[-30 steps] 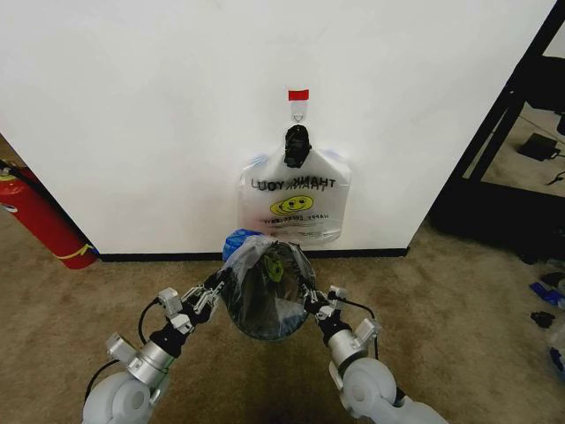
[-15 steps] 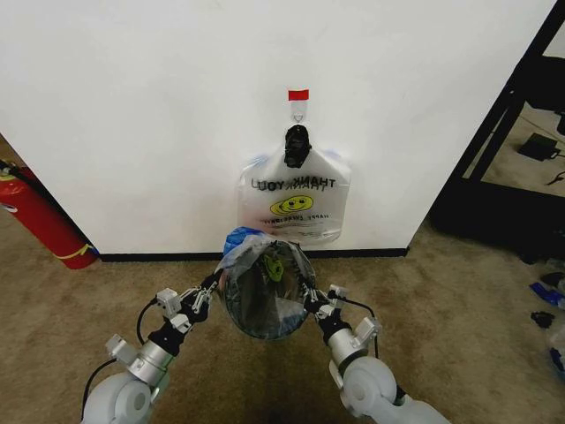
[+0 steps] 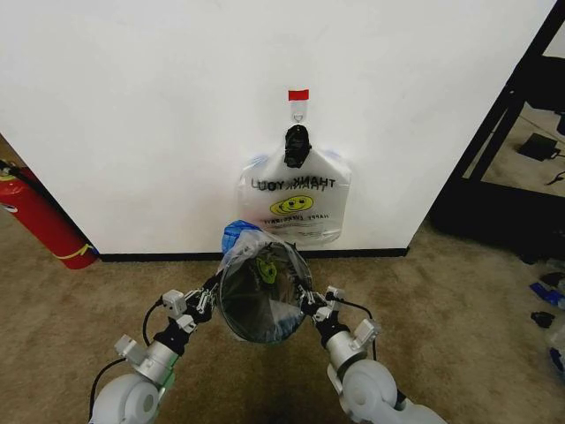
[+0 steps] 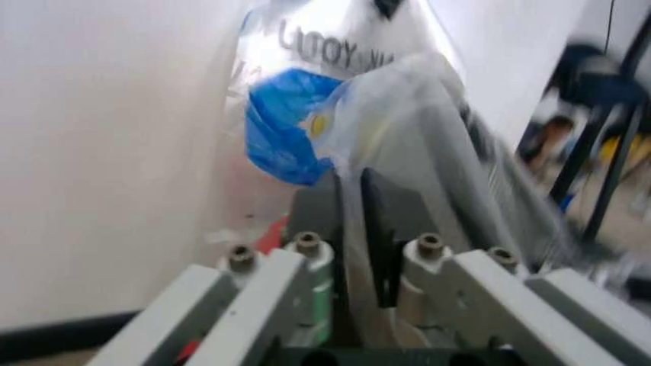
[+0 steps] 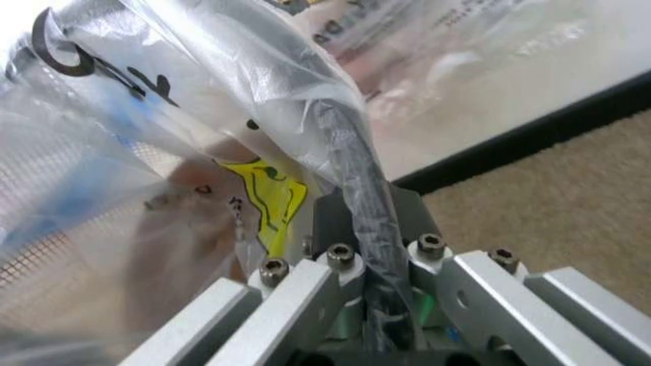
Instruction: Pick up the garbage bag from the wall and place it over the trash bin.
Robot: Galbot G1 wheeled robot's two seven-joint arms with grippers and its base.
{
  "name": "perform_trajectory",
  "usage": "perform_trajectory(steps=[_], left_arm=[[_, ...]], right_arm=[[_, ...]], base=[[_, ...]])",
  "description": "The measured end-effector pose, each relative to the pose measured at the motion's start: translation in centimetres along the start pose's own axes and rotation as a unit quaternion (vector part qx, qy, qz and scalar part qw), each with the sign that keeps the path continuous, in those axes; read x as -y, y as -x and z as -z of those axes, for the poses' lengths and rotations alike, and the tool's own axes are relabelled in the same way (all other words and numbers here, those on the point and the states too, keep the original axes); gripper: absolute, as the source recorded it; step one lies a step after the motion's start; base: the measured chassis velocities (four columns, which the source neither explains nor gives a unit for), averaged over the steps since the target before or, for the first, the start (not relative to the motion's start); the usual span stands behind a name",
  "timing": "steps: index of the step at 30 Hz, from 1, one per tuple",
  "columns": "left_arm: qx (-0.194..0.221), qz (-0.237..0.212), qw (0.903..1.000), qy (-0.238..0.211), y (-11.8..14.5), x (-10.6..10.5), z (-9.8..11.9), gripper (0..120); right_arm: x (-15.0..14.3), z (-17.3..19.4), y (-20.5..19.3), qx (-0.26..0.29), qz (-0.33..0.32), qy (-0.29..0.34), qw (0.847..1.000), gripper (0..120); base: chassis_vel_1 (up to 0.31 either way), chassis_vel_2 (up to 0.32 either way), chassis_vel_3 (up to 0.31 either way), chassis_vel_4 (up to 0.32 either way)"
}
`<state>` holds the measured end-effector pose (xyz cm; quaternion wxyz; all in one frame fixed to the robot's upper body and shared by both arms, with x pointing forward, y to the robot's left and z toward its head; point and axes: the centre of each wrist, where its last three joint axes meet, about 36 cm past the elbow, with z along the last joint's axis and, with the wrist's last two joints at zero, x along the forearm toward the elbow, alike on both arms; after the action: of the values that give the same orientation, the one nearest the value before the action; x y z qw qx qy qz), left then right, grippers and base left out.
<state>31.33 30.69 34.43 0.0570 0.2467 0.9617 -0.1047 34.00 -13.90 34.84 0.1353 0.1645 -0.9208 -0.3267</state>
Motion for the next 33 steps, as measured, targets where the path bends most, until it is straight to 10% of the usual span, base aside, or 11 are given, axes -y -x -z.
perform_trajectory(steps=[10, 24, 33], left_arm=[[-0.085, -0.022, 0.9598, 0.267, -5.9, -7.2, 1.0, 49], [-0.121, 0.071, 0.9480, 0.286, -8.3, -6.0, -1.5, 98], [-0.120, 0.068, 0.9497, 0.281, -8.0, -5.6, -2.0, 100]], right_arm=[[-2.8, 2.6, 0.4, -0.061, -0.090, 0.023, 0.994, 0], [-3.9, 5.5, 3.5, -0.145, -0.257, -0.002, 0.955, 0], [-3.1, 4.9, 4.1, -0.141, -0.271, -0.016, 0.952, 13]], base=[[0.000, 0.000, 0.000, 0.000], [0.000, 0.000, 0.000, 0.000], [0.000, 0.000, 0.000, 0.000]])
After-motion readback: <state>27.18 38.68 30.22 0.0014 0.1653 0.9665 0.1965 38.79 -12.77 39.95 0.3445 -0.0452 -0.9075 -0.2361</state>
